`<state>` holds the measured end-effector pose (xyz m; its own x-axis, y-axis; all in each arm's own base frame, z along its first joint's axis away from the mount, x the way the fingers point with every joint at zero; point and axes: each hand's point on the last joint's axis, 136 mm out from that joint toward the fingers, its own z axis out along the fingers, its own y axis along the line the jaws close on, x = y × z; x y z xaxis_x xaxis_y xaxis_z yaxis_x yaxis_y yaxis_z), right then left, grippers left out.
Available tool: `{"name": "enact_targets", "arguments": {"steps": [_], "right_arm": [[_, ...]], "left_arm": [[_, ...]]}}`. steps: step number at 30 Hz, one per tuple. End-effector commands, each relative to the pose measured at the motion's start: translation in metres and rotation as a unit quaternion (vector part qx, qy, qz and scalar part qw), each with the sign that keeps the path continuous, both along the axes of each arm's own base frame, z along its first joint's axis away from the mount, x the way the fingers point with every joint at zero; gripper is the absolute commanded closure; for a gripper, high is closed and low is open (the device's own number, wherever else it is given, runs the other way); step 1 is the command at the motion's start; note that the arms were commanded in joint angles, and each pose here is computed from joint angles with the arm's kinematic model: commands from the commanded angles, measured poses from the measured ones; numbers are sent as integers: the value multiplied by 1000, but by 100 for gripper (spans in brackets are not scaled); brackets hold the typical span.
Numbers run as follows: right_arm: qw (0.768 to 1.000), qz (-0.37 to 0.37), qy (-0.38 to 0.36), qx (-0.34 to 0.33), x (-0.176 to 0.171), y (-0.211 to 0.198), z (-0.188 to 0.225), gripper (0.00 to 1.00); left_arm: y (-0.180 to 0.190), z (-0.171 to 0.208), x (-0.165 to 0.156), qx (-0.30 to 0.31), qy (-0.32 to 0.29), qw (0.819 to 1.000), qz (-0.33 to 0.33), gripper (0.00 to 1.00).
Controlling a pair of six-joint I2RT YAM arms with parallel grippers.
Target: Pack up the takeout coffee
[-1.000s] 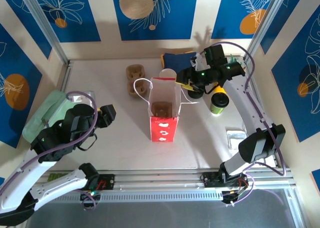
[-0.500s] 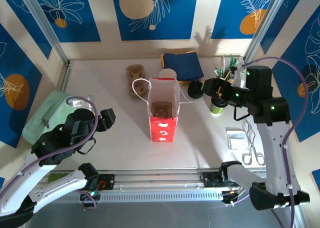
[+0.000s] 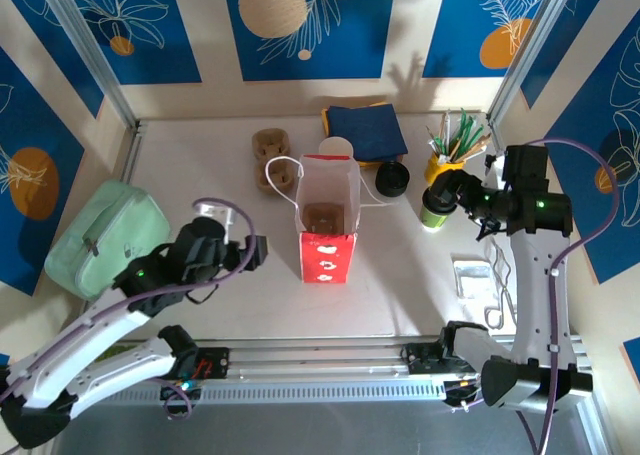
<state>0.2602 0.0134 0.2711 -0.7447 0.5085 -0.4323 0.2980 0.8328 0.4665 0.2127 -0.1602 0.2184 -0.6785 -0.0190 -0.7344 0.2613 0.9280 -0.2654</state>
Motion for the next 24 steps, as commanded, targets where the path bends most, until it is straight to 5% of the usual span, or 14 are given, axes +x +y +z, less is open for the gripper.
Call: {"name": "enact_targets", "arguments": {"steps": [1, 11, 24], "right_arm": [[998, -24, 33, -46, 3, -20, -17, 1], [994, -40, 61, -79, 25, -37, -30, 1], [992, -18, 90, -91, 23, -29, -47, 0]], "left_arm": [[-40, -1, 8, -23, -21, 996, -89, 9], [-91, -11, 4, -62, -58, 973, -217, 13], [-83, -5, -4, -62, -83, 969, -226, 14]]}}
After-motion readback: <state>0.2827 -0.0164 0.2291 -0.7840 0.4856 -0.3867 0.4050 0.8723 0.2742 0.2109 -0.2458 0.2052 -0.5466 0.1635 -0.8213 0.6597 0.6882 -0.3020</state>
